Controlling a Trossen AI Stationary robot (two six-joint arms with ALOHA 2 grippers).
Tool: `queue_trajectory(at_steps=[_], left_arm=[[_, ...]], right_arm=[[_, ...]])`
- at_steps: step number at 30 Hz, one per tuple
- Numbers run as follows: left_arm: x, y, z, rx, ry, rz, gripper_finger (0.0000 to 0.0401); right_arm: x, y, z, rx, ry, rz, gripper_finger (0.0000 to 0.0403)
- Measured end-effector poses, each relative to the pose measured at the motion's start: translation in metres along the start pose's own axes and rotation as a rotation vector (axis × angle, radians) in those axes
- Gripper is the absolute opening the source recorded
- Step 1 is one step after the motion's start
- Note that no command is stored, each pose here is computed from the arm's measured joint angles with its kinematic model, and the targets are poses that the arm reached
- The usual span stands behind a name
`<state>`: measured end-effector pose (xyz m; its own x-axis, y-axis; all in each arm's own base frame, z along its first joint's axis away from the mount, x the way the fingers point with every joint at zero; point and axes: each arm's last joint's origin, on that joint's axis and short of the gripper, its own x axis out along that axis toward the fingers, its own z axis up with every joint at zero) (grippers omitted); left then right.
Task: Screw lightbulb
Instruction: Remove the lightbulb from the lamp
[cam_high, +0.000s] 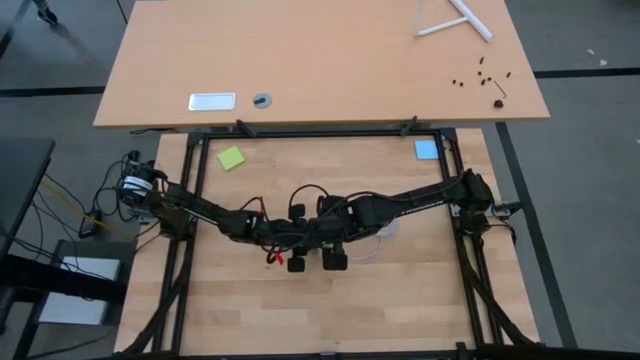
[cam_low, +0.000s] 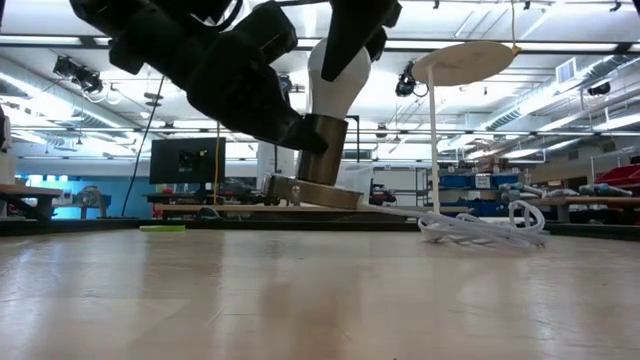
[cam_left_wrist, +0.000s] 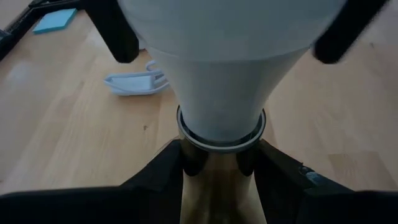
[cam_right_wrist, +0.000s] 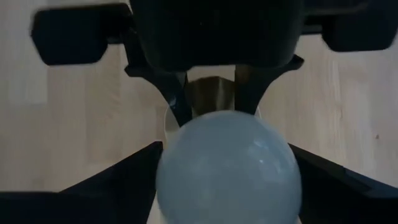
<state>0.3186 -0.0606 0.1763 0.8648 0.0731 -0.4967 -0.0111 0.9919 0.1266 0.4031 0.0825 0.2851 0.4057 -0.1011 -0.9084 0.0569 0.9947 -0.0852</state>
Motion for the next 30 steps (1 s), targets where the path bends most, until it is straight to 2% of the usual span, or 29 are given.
queue_trajectory(at_steps=[6, 14, 18, 26, 30], left_arm=[[0.000, 0.000, 0.000, 0.002, 0.003, -0.002, 0.0150], [0.000, 0.000, 0.000, 0.015, 0.002, -0.005, 0.0150], [0.000, 0.000, 0.000, 0.025, 0.002, -0.019, 0.0150], [0.000, -0.001, 0.000, 0.032, 0.000, -0.036, 0.0150], [0.000, -0.001, 0.000, 0.035, -0.001, -0.039, 0.0150]], right_arm=[[0.000, 0.000, 0.000, -0.008, 0.001, -0.002, 0.0273], [0.000, -0.001, -0.002, -0.080, 0.025, -0.008, 0.0283], [0.000, 0.000, -0.003, -0.207, 0.034, -0.004, 0.0280], [-0.001, 0.005, -0.007, -0.623, 0.054, -0.038, 0.0283], [-0.003, 0.011, -0.008, -0.681, 0.060, -0.079, 0.0292]])
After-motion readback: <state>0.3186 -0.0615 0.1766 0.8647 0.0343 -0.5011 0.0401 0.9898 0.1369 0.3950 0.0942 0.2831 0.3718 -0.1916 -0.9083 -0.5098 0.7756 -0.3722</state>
